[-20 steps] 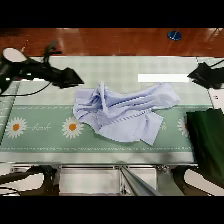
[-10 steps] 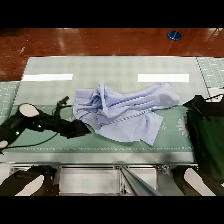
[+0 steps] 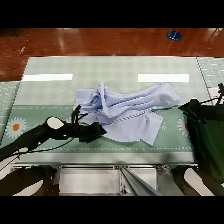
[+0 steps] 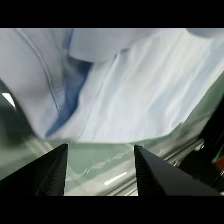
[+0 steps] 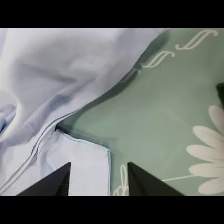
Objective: Fold the shirts.
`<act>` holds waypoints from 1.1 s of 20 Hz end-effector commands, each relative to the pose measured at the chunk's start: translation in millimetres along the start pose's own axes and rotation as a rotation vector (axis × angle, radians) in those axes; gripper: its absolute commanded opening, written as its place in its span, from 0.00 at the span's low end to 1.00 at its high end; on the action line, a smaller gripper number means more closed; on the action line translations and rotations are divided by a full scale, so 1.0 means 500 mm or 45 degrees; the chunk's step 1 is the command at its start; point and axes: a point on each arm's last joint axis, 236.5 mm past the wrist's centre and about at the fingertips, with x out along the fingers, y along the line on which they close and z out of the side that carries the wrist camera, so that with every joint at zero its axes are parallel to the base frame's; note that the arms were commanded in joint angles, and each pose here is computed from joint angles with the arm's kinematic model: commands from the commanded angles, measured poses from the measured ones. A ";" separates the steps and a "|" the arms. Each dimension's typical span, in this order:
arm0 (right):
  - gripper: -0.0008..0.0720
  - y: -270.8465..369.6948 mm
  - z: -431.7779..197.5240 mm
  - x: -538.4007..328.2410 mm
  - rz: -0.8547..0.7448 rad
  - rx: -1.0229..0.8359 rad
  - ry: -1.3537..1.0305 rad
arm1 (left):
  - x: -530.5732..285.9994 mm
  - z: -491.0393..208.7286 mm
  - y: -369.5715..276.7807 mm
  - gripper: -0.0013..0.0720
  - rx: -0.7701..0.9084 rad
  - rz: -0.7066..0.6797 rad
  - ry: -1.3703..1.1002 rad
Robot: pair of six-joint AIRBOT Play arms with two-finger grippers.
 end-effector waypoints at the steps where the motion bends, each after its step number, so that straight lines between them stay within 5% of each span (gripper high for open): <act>1: 0.57 0.001 -0.002 0.001 0.002 -0.008 0.003 | 0.043 0.023 0.002 0.71 -0.208 -0.028 -0.067; 5: 0.57 0.000 0.004 0.001 0.000 -0.011 -0.012 | 0.057 0.054 0.000 0.66 -0.167 -0.003 -0.108; 7: 0.57 0.004 0.015 0.001 0.011 -0.002 -0.043 | 0.055 0.074 -0.009 0.16 -0.163 -0.013 -0.131; 8: 0.57 0.005 0.022 0.000 0.015 0.002 -0.061 | 0.051 0.082 -0.018 0.05 -0.101 -0.023 -0.139; 22: 0.56 -0.058 0.106 0.158 0.054 0.216 0.105 | 0.019 0.086 -0.033 0.04 0.078 -0.047 -0.039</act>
